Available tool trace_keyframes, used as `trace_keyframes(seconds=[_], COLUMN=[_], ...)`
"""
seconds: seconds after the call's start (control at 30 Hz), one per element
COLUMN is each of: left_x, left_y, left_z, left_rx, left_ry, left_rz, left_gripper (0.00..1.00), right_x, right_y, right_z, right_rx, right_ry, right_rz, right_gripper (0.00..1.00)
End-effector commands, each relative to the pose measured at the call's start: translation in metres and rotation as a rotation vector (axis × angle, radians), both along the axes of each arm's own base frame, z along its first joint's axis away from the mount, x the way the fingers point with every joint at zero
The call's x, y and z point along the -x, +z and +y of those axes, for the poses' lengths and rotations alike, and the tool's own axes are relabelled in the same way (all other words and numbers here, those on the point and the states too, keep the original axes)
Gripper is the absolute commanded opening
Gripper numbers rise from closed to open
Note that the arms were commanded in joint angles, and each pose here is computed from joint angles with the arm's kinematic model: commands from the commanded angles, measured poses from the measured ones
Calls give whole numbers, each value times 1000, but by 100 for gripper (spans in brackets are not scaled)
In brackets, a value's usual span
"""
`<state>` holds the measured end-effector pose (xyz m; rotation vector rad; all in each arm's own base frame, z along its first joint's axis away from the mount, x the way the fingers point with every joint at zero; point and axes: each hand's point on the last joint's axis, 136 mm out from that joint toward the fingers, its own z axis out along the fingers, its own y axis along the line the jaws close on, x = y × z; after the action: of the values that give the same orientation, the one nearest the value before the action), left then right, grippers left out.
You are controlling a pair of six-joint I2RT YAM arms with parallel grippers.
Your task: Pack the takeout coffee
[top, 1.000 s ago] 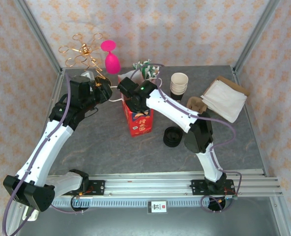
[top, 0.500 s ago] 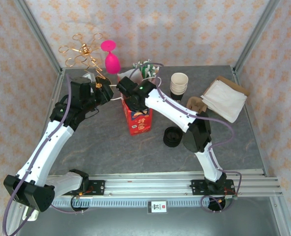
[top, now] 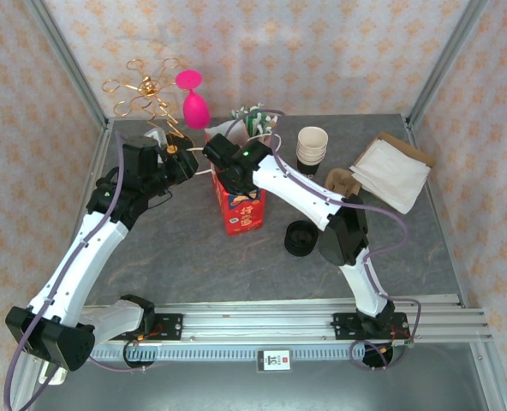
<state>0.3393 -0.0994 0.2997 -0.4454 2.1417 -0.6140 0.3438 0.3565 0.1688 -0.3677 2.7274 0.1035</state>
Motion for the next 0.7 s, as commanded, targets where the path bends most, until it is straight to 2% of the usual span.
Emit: trace_keyframes(seconds=[0.0,0.37,0.67], left_x=[2,10,22], left_y=[4,-12,-16], left_z=[4,9,23], left_rx=[10,-83,-155], left_ry=[7,-25,9], left_rz=[-20,31,61], left_gripper=[51,54,60], right_x=[-1,-4,-8], right_y=[-59,-48,-45], right_z=[-24,-24,-24], right_rx=[168,155,160], right_ry=[-27,-37,-44], right_rz=[90,70,49], right_gripper=[47,47,47])
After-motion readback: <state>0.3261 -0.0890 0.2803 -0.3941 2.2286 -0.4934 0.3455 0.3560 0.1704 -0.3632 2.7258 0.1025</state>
